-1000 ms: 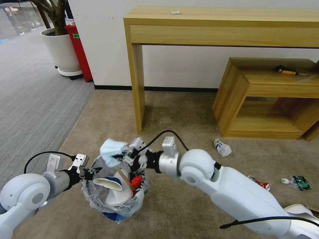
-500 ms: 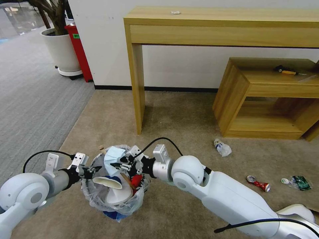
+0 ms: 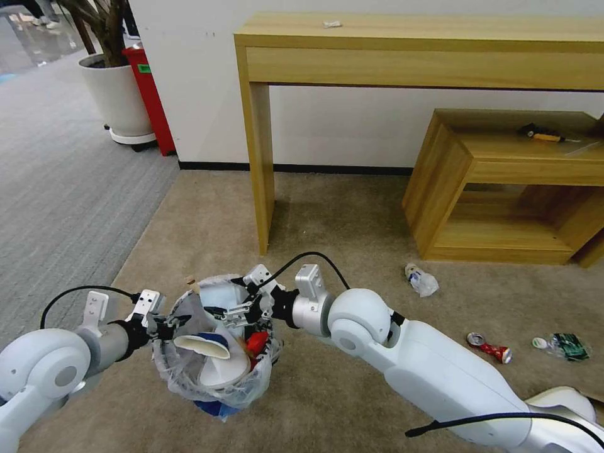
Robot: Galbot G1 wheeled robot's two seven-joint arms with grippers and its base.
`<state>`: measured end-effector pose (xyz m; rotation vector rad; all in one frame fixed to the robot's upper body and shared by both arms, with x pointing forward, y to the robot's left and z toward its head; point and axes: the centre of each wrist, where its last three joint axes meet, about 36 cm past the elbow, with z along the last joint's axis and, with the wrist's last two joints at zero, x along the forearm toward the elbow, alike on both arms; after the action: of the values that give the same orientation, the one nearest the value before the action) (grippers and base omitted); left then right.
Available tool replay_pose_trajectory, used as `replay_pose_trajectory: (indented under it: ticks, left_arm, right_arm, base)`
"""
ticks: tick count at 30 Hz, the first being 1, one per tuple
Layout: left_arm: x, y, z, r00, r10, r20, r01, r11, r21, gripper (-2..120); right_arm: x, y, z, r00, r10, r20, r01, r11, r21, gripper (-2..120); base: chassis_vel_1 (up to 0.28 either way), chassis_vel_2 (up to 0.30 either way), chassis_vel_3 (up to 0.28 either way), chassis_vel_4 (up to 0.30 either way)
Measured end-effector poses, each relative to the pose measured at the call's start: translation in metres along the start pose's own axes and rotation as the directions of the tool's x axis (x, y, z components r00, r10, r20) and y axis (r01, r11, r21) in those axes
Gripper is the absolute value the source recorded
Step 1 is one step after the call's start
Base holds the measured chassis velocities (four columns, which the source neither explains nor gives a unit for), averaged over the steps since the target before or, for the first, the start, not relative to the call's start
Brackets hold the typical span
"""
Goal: Pick up the trash bin and place the garbage on the floor into it.
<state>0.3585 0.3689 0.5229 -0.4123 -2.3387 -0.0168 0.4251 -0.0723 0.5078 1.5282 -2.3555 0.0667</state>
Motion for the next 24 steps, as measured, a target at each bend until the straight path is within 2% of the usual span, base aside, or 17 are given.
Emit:
replay_pose_trajectory:
  ticks: [10, 14, 16, 17, 18, 22, 23, 24]
  left_arm:
    - [0.001, 0.001, 0.0, 1.0, 0.0, 0.004, 0.0, 1.0, 0.005, 0]
    - [0.003, 0.001, 0.002, 1.0, -0.005, 0.012, 0.005, 1.0, 0.016, 0]
    - [0.005, 0.005, 0.004, 1.0, -0.013, 0.014, 0.013, 1.0, 0.011, 0]
    - [0.005, 0.008, 0.006, 1.0, -0.019, 0.014, 0.019, 1.0, 0.006, 0]
    - [0.005, 0.008, 0.006, 1.0, -0.019, 0.014, 0.019, 1.0, 0.006, 0]
    - [0.007, 0.009, 0.011, 0.999, -0.022, 0.023, 0.022, 1.0, 0.018, 0]
    - [0.007, 0.009, 0.011, 0.999, -0.022, 0.023, 0.022, 1.0, 0.018, 0]
    - [0.009, 0.009, 0.012, 0.999, -0.021, 0.025, 0.021, 1.0, 0.018, 0]
  right_arm:
    - [0.001, 0.003, 0.001, 1.0, -0.001, 0.002, 0.001, 1.0, 0.0, 100]
    - [0.005, -0.006, -0.006, 0.996, 0.069, 0.054, -0.068, 0.998, -0.017, 100]
    - [0.018, -0.023, -0.005, 0.978, 0.182, 0.103, -0.179, 0.983, -0.045, 100]
    - [0.026, -0.033, 0.006, 0.96, 0.255, 0.118, -0.251, 0.967, -0.053, 100]
    - [0.026, -0.033, 0.006, 0.96, 0.255, 0.118, -0.251, 0.967, -0.053, 100]
    - [0.067, -0.059, 0.073, 0.86, 0.502, 0.091, -0.496, 0.865, -0.073, 100]
    - [0.067, -0.059, 0.073, 0.86, 0.502, 0.091, -0.496, 0.865, -0.073, 100]
    - [0.082, -0.063, 0.088, 0.83, 0.552, 0.084, -0.547, 0.834, -0.079, 100]
  base:
    - [0.0, 0.0, 0.0, 0.0]
    - [0.0, 0.0, 0.0, 0.0]
    - [0.0, 0.0, 0.0, 0.0]
    - [0.0, 0.0, 0.0, 0.0]
    - [0.0, 0.0, 0.0, 0.0]
    - [0.0, 0.0, 0.0, 0.0]
    - [0.0, 0.0, 0.0, 0.0]
    - [0.0, 0.0, 0.0, 0.0]
